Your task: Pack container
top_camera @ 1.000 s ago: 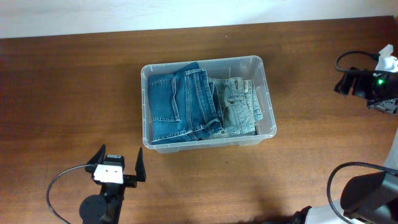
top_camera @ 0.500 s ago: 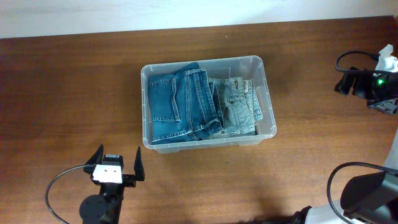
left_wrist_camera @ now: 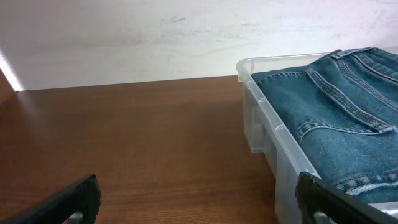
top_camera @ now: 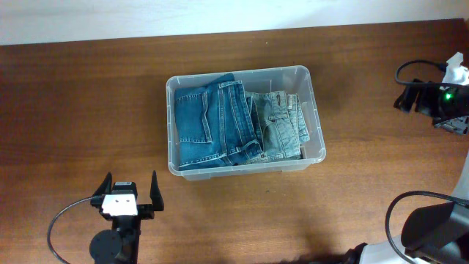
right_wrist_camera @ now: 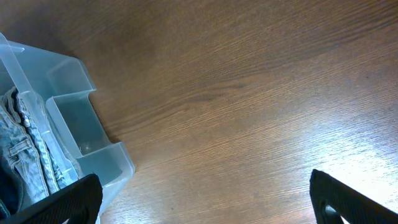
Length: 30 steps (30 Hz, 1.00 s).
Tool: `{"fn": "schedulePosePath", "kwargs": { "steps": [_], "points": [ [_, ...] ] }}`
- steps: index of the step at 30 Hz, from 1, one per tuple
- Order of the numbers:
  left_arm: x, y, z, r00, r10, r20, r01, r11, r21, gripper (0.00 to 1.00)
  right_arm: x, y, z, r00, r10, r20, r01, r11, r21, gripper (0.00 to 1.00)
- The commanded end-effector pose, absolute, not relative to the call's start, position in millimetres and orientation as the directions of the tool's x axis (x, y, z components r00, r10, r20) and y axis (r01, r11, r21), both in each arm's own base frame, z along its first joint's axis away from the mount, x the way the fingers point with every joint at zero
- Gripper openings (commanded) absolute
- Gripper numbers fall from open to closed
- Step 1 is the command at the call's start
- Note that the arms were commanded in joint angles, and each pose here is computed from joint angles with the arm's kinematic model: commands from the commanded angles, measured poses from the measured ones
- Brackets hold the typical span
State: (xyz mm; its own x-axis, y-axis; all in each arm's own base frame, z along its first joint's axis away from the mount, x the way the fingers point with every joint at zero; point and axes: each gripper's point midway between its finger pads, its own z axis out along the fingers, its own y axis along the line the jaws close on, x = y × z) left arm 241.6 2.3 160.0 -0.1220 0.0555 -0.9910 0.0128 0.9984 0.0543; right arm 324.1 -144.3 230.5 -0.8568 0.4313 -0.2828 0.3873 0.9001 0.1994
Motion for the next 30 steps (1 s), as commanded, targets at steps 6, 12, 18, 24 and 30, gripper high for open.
{"fn": "schedulePosePath", "kwargs": {
  "steps": [6,12,18,24,30],
  "points": [
    [241.8,4.1,155.5,-0.125,0.07,-0.99,0.006,0.998,0.07,1.0,324.8,-146.6,233.4,-0.855,0.427,-0.294,0.384,0.903,0.194,0.99],
    [241.8,4.0,155.5,-0.125,0.07,-0.99,0.007,0.998,0.07,1.0,324.8,-146.6,233.4,-0.855,0.427,-0.294,0.384,0.903,0.194,0.99],
    [241.8,4.0,155.5,-0.125,0.07,-0.99,0.007,0.998,0.07,1.0,324.8,-146.5,233.5,-0.855,0.427,-0.294,0.384,0.903,0.195,0.98],
    [241.8,4.0,155.5,-0.125,0.07,-0.99,0.007,0.998,0.07,1.0,325.0,-146.3,233.2,-0.856,0.426,-0.293,0.383,0.903,0.194,0.99],
    [241.8,4.0,155.5,-0.125,0.07,-0.99,0.007,0.998,0.07,1.0,325.0,-145.5,228.7,-0.86,0.427,-0.28,0.384,0.902,0.197,0.99]
  ]
}}
